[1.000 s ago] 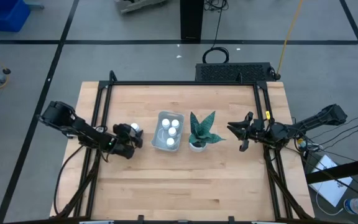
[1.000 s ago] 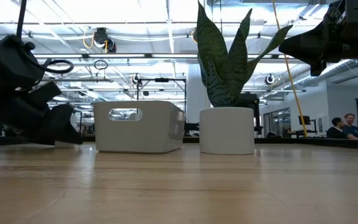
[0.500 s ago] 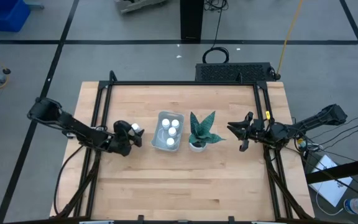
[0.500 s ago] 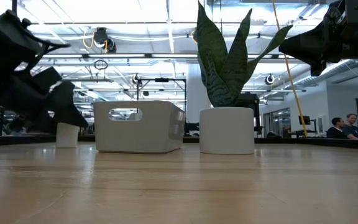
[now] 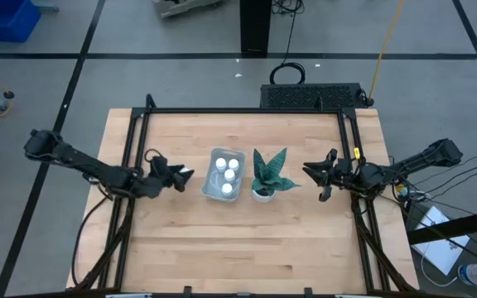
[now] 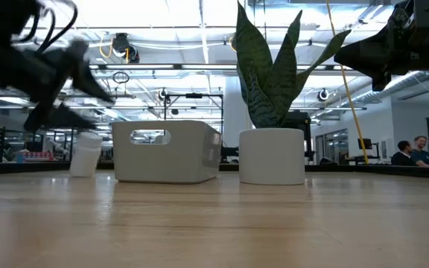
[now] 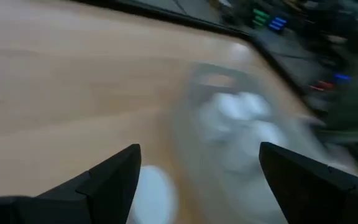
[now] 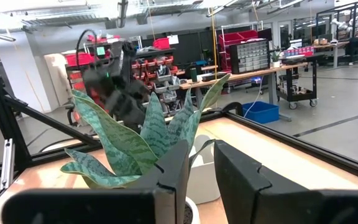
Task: Pick and place pill bottles into a basket
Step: Put the white pill bottle into the gray bin
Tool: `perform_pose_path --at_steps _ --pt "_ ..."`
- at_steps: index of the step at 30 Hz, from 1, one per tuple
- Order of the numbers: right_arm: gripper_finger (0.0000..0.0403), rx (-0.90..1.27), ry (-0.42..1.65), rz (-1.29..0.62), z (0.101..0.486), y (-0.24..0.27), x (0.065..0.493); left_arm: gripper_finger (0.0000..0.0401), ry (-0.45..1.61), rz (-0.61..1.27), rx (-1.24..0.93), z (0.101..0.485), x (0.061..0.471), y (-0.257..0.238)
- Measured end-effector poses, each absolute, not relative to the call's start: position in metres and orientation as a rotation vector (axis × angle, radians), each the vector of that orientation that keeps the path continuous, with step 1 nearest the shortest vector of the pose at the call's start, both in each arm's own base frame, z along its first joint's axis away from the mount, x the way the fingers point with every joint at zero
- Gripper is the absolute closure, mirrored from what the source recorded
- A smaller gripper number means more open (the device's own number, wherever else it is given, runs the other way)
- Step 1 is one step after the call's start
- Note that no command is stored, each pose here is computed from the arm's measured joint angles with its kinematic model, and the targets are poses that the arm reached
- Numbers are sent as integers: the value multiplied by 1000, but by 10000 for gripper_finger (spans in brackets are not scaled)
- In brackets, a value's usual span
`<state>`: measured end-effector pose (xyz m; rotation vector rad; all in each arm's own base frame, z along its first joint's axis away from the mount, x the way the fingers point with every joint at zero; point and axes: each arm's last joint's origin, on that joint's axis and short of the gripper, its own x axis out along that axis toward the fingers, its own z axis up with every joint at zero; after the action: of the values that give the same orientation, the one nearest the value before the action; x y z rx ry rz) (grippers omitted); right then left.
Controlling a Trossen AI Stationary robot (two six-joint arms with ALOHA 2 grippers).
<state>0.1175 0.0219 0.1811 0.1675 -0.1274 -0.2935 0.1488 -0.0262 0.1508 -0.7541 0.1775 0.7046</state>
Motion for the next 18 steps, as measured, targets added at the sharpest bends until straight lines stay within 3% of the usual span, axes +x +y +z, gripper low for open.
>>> perform_pose_path --at_steps 6,11,13,18 --pt "332 167 -127 -293 181 22 117 68 292 553 -823 214 158 -28" --pt "332 168 -127 -293 181 22 117 68 551 823 -609 260 137 -16" --pt "332 167 -127 -293 181 22 117 68 618 843 -515 279 133 -13" --pt "332 167 -127 -294 181 22 117 68 758 661 -374 307 140 -15"
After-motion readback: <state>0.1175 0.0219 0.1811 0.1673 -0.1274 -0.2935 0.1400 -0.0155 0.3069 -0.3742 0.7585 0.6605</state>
